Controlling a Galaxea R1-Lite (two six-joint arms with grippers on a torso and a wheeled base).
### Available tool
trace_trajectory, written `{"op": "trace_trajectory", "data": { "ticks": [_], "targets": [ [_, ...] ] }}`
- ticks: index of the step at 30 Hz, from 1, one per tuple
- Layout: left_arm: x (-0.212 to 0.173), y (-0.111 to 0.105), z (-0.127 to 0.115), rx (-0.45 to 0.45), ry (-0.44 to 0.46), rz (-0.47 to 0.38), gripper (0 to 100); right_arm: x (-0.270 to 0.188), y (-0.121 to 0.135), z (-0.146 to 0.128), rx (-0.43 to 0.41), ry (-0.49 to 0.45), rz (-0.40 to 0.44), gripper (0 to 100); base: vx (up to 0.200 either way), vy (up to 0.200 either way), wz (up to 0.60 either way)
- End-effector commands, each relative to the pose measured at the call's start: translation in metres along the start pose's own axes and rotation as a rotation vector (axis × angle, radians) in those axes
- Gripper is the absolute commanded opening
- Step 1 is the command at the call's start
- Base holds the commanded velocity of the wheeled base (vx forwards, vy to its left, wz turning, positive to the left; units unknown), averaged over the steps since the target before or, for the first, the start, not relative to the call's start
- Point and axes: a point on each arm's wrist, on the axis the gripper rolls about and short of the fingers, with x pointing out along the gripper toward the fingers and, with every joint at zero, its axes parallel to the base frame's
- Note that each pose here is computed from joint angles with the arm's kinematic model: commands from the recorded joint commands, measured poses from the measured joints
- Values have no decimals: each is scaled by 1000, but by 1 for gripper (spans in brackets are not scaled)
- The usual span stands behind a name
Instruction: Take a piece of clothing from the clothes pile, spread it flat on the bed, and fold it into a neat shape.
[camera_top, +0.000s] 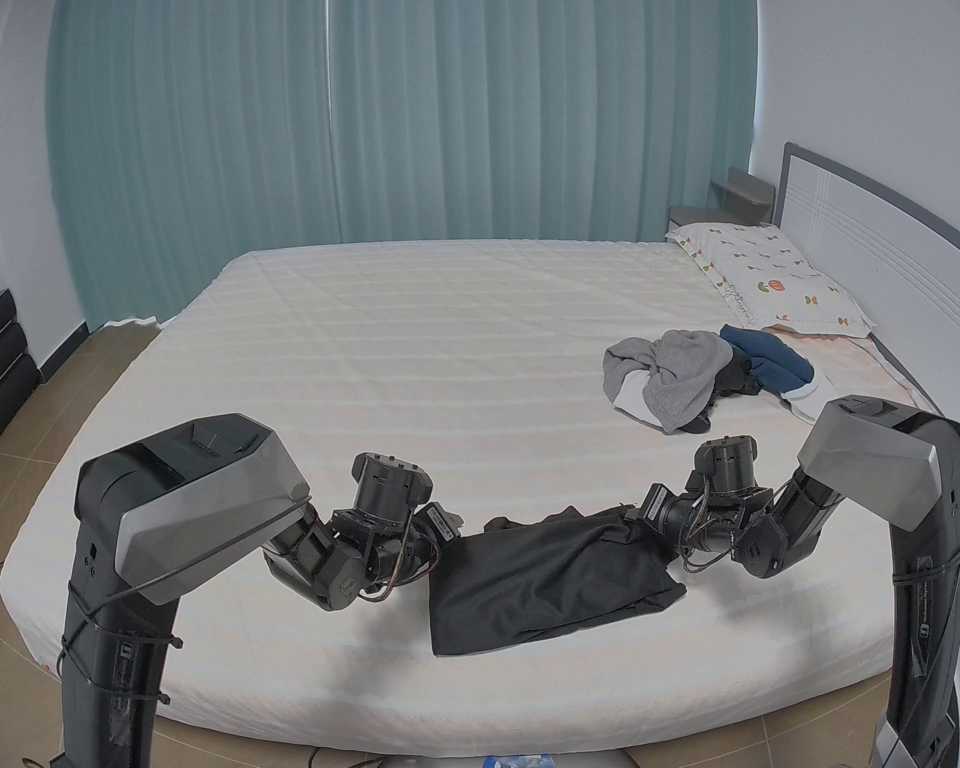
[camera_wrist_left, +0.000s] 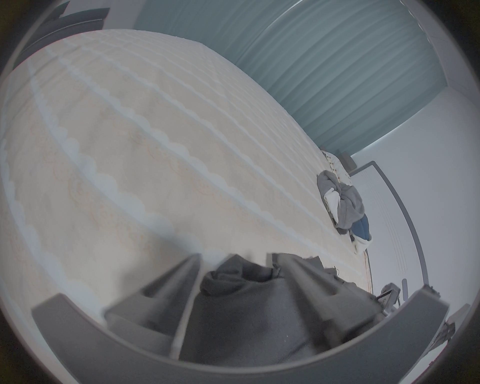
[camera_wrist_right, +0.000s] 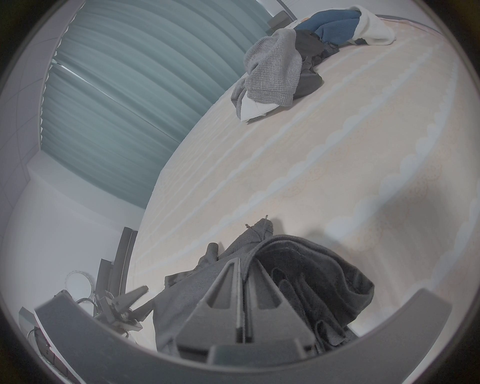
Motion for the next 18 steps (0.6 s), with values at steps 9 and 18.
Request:
{"op": "trace_trajectory", "data": {
  "ticks": [9, 18],
  "targets": [
    [5, 3, -3, -8, -76, 48, 0, 0, -3, 0, -1, -14, 4, 0, 0, 0, 0],
    [9, 6, 1, -64, -168, 44, 0, -2, -2, 2, -11, -57, 44, 0, 0, 0, 0]
  ]
}}
